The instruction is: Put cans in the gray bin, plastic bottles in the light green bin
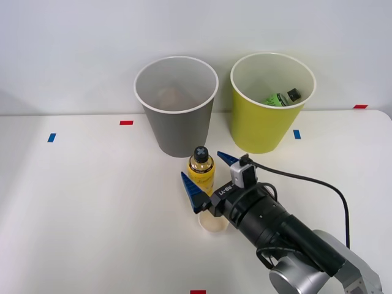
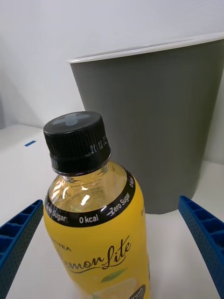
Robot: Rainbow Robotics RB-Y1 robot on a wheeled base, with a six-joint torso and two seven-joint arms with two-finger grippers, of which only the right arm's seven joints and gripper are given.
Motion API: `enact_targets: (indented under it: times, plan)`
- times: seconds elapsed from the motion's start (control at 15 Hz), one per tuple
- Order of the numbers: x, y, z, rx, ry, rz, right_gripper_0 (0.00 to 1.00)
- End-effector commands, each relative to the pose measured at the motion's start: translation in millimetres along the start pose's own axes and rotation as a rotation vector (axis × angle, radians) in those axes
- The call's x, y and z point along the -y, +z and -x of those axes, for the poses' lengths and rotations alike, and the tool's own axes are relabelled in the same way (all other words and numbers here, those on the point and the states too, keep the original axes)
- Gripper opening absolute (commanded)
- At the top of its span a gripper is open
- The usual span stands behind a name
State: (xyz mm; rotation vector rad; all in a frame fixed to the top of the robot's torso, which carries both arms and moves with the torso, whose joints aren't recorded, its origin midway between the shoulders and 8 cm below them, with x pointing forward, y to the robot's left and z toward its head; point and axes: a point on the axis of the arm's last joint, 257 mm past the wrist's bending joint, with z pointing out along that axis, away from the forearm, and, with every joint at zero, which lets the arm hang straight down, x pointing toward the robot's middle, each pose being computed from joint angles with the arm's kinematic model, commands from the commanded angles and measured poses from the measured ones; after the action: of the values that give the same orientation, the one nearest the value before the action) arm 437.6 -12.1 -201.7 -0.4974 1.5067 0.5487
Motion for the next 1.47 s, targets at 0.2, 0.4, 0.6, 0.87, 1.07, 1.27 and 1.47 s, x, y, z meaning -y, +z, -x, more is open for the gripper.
enact_targets:
  times: [0.2, 0.4, 0.6, 0.87, 1.07, 1.27, 1.47]
  plan:
    - [-6.1, 1.8, -4.0, -0.015, -0.015, 0.007, 1.00]
    - [-6.0, 2.4, -3.1, -0.013, -0.033, 0.005, 1.00]
    - [-7.1, 3.2, -2.2, -0.010, -0.031, 0.005, 0.00]
    - [-10.6, 6.4, 1.6, 0.001, -0.009, 0.004, 0.00]
    - [-18.1, 12.2, 8.4, 0.019, 0.006, 0.007, 0.00]
    - [-28.6, 25.9, 30.4, 0.068, 0.013, 0.019, 0.00]
    - [-38.3, 35.2, 68.2, 0.142, 0.008, 0.039, 0.00]
